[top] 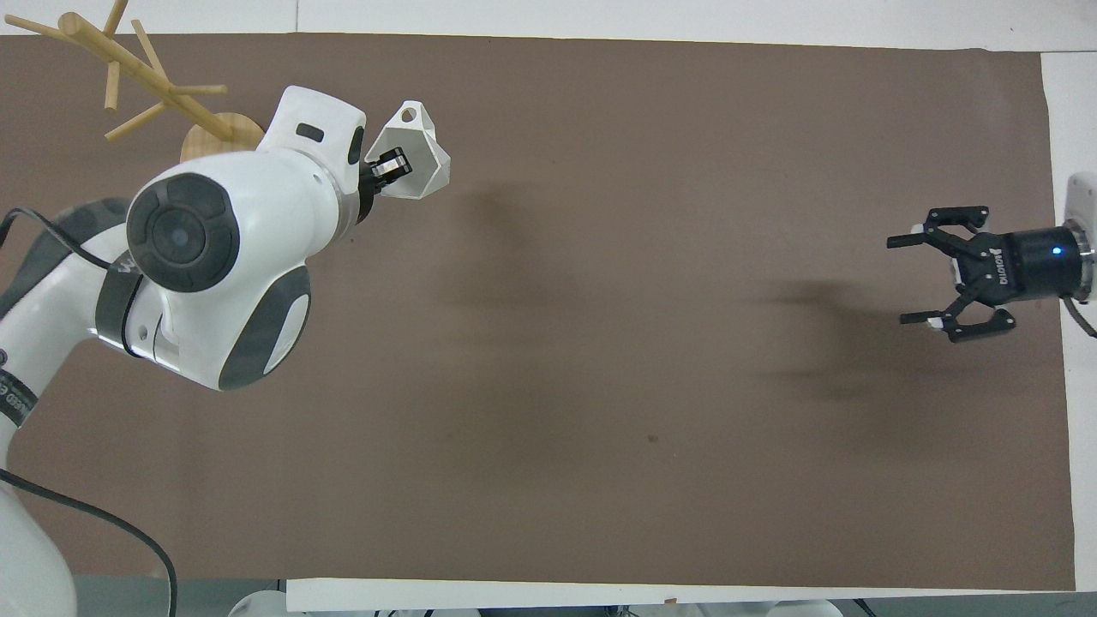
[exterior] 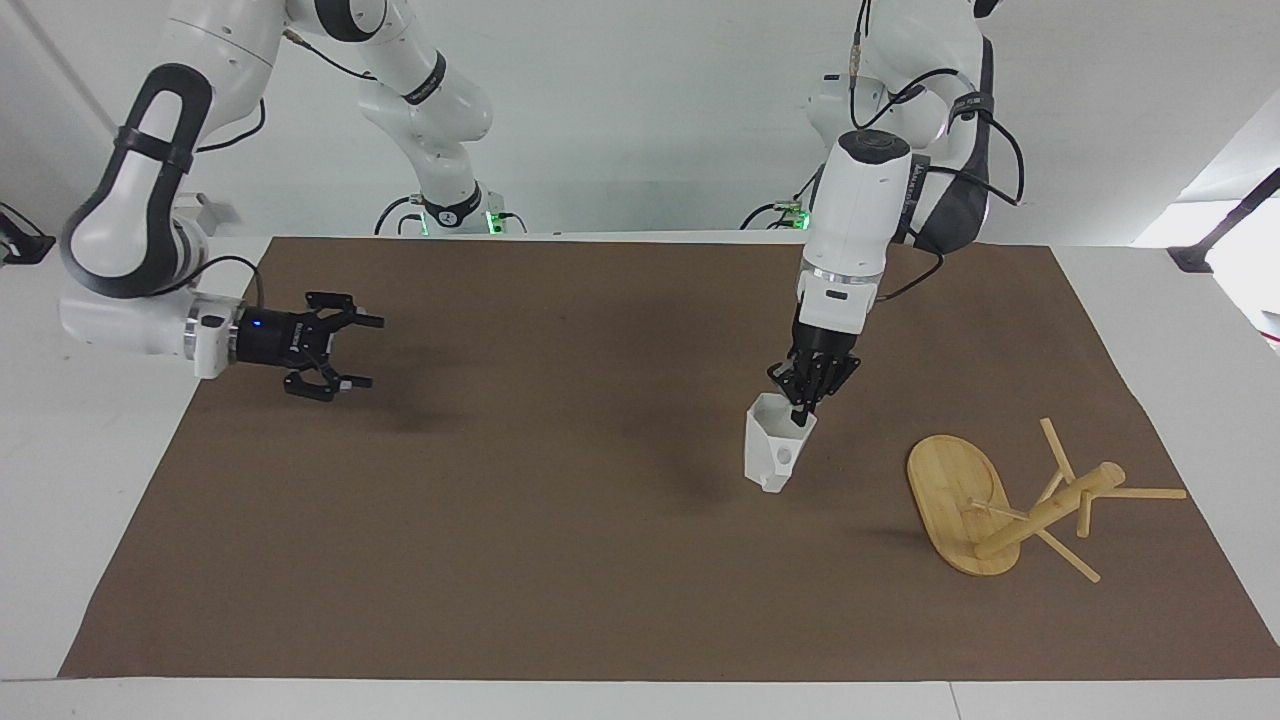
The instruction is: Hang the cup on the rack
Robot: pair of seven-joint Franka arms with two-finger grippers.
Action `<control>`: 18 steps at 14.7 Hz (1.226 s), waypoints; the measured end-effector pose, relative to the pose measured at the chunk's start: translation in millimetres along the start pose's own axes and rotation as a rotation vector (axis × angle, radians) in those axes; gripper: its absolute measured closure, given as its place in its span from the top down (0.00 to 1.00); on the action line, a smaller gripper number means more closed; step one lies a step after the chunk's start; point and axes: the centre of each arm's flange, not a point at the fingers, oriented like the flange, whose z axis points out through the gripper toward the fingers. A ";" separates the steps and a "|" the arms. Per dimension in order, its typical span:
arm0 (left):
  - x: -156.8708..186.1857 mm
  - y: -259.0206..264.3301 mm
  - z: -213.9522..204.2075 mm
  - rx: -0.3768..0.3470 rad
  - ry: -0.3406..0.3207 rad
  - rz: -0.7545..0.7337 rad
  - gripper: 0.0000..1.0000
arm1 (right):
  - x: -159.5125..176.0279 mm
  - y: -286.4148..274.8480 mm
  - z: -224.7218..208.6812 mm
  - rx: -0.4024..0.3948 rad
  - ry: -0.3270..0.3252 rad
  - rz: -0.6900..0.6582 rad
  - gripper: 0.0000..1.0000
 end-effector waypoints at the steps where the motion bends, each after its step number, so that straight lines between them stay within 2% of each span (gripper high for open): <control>1: -6.9 -11.8 2.3 -0.034 0.028 -0.005 0.04 | 7.5 -9.1 -22.6 -0.009 -0.065 0.025 1.00; 4: -18.1 -45.2 7.2 -0.089 0.082 -0.028 0.04 | 57.3 -39.2 -70.8 -0.060 -0.270 0.138 1.00; 6: -17.3 -66.5 6.6 -0.146 0.146 -0.053 0.04 | 99.4 -61.4 -88.9 -0.121 -0.386 0.245 1.00; 8: -20.1 -90.8 7.3 -0.205 0.212 -0.079 0.04 | 143.6 -84.5 -92.5 -0.188 -0.509 0.356 1.00; 11: -19.4 -112.9 6.2 -0.232 0.256 -0.116 0.04 | 214.4 -100.7 -72.4 -0.314 -0.707 0.517 1.00; 13: -10.9 -121.1 1.6 -0.259 0.286 -0.180 0.04 | 243.4 -100.2 -57.0 -0.405 -0.750 0.646 1.00; 16: -2.0 -134.0 1.4 -0.262 0.308 -0.226 0.04 | 248.5 -94.1 -43.6 -0.522 -0.739 0.916 1.00; 18: 2.3 -143.7 7.7 -0.259 0.316 -0.246 0.04 | 251.1 -91.1 -29.6 -0.612 -0.800 1.067 1.00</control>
